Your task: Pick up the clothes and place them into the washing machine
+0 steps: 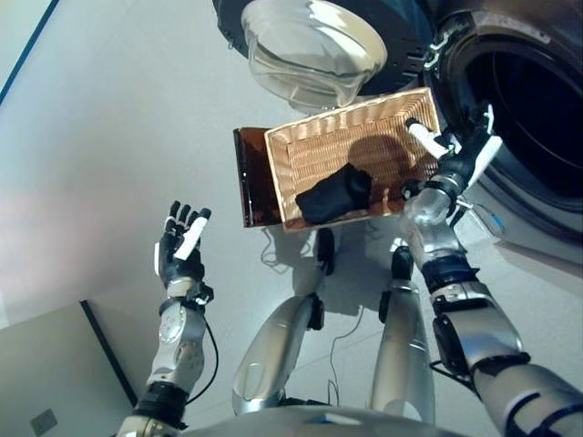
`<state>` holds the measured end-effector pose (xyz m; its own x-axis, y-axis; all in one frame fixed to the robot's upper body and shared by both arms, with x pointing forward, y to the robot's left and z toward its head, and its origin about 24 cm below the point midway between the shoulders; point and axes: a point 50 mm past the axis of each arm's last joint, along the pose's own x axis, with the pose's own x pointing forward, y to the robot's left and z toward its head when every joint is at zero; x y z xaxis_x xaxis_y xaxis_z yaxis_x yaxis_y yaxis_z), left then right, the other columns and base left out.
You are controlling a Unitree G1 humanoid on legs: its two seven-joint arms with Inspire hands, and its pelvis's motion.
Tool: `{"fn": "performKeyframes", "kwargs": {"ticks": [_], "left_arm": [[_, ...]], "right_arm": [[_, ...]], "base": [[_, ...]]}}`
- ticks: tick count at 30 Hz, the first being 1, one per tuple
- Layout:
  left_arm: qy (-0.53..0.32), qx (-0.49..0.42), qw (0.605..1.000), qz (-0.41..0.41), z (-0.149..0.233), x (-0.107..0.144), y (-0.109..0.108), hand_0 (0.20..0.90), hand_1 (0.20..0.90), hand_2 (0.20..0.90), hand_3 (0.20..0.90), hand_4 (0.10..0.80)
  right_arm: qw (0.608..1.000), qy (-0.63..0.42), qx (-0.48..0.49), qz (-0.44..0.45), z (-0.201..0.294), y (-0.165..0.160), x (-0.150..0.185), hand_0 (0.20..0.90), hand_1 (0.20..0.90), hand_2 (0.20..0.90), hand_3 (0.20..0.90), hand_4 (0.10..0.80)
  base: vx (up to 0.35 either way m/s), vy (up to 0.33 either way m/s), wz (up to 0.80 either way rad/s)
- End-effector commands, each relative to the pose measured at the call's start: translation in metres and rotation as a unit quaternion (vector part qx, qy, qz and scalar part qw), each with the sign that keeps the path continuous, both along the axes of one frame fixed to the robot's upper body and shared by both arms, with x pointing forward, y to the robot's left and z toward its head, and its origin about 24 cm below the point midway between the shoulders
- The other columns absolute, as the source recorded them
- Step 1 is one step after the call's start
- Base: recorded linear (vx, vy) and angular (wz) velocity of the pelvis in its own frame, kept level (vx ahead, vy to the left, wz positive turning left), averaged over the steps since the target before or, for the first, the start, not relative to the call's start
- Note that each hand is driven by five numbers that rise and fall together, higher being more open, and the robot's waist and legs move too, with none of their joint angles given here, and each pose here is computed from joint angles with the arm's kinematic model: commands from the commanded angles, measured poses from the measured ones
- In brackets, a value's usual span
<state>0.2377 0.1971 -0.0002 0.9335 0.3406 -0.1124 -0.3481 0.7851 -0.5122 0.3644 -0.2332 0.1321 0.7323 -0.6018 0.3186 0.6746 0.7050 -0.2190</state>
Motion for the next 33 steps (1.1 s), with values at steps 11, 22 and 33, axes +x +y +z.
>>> {"fn": "performKeyframes", "kwargs": {"ticks": [11, 22, 33], "left_arm": [[-0.114, 0.068, 0.99, 0.038, 0.041, 0.003, 0.031, 0.9, 0.9, 0.9, 0.9, 0.8], [-0.119, 0.065, 0.99, 0.042, 0.045, 0.011, 0.027, 0.9, 0.9, 0.9, 0.9, 0.8], [-0.128, 0.059, 0.989, 0.045, 0.049, 0.017, 0.022, 0.9, 0.9, 0.9, 0.9, 0.8]], "right_arm": [[0.84, 0.093, -0.535, -0.002, 0.074, -0.001, 0.025, 0.9, 0.9, 0.9, 0.9, 0.8], [0.736, 0.144, -0.661, 0.024, 0.064, 0.026, 0.036, 0.9, 0.9, 0.9, 0.9, 0.8], [0.649, 0.154, -0.743, 0.057, 0.047, 0.058, 0.041, 0.9, 0.9, 0.9, 0.9, 0.8]], "base": [[0.0, -0.004, 0.0], [0.001, -0.007, 0.04], [0.001, -0.003, 0.01]]}}
